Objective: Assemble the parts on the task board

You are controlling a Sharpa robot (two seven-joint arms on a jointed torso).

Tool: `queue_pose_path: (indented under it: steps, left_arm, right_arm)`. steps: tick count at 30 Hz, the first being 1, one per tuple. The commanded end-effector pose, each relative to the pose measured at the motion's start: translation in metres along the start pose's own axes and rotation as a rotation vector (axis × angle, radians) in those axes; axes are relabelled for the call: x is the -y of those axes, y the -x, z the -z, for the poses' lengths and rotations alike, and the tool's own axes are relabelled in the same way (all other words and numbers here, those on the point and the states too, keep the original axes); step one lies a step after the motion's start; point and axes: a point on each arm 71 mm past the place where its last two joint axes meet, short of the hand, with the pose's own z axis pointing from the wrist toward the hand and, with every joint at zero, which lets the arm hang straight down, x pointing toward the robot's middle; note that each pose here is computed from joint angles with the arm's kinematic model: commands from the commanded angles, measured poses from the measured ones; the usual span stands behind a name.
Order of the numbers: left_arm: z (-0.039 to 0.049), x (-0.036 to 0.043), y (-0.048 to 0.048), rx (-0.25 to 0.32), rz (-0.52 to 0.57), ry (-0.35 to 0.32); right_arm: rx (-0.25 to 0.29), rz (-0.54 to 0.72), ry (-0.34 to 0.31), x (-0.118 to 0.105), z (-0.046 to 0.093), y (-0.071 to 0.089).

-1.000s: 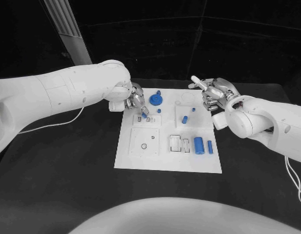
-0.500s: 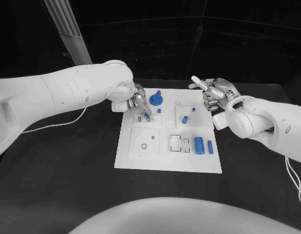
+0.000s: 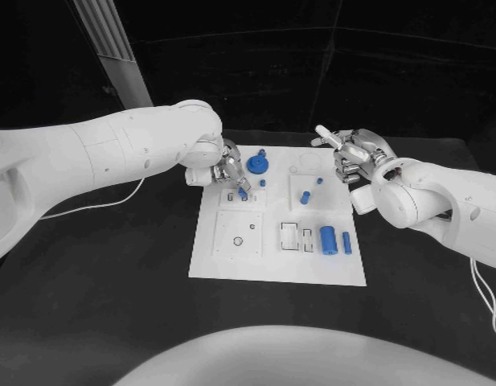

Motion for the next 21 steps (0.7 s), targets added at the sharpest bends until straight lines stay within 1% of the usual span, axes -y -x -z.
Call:
queue_pose_path:
  steps: [1, 21]
  left_arm:
    - [0.0004, -0.0011, -0.0003, -0.012, -0.003, 0.023]
    - [-0.0003, -0.0019, 0.0000, -0.015, -0.005, 0.040]
  right_arm:
    - [-0.004, 0.001, 0.007, -0.0015, -0.0002, -0.0003]
    - [-0.003, 0.001, 0.007, -0.0014, -0.0002, -0.0002]
